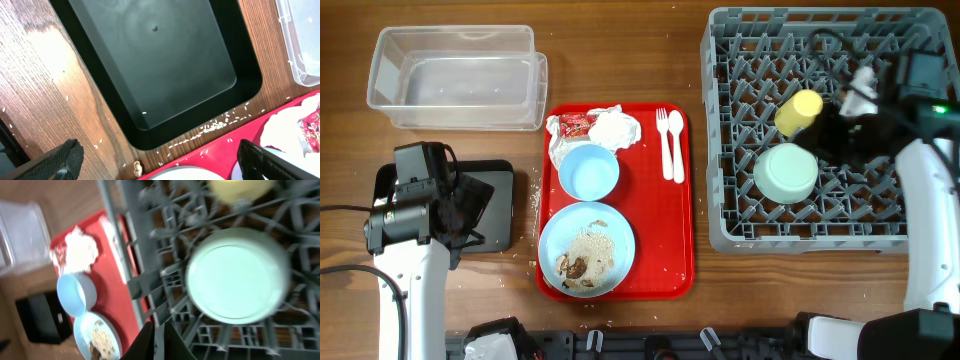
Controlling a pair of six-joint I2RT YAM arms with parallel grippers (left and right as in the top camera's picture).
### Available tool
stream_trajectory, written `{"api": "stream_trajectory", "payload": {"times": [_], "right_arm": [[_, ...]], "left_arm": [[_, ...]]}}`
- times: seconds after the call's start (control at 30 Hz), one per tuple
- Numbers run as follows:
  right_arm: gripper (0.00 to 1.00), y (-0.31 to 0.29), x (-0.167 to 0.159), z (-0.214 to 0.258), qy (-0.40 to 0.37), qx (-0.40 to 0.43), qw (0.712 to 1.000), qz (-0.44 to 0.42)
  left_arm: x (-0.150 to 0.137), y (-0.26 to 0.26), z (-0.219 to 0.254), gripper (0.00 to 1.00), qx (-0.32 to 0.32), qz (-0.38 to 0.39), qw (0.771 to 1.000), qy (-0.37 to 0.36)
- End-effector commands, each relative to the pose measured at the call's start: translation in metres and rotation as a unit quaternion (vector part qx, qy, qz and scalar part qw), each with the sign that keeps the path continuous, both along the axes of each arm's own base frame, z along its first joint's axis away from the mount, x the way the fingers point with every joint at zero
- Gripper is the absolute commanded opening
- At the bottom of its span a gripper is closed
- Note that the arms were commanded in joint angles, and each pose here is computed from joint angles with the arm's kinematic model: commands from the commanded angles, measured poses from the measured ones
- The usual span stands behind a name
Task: Sort waste into correct bins and load items into the dishwasher rack
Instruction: 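Lower the pale-green bowl into the rack and release it, then move the right gripper to the white fork on the tray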
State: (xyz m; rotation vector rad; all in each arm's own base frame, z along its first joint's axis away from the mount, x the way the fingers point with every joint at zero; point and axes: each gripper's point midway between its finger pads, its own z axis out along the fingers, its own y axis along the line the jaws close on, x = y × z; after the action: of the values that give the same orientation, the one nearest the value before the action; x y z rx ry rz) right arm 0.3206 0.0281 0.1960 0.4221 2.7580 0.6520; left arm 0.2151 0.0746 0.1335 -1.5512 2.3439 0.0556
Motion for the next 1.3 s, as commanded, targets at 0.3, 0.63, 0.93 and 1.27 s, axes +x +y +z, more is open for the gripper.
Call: {"api": "stream_trajectory", "payload": {"times": [0.3,0.63,0.93,1.27], "right_arm": [[0.83,0.167,0.030,-0.023,-0.106,-0.113,0.978,0.142],[0.77,0.205,0.084,-0.092,-0.031,-0.162,0.970,0.180],[0.63,0.211,0.102,-0.137,-0.033,-0.220,0.968,0.118],[0.38,0.207,0.103,-0.166,-0.012,-0.234,0.967,0.099]], "left_arm": [[-0.001,0.003,0.002,1.00,0.007,0.010,1.000,-0.005],[-0.001,0.003,0.002,1.00,0.007,0.010,1.000,-0.005],[-0.001,0.003,0.002,1.00,0.007,0.010,1.000,-0.005],[-0.001,0.003,0.002,1.00,0.007,0.010,1.000,-0.005]]}}
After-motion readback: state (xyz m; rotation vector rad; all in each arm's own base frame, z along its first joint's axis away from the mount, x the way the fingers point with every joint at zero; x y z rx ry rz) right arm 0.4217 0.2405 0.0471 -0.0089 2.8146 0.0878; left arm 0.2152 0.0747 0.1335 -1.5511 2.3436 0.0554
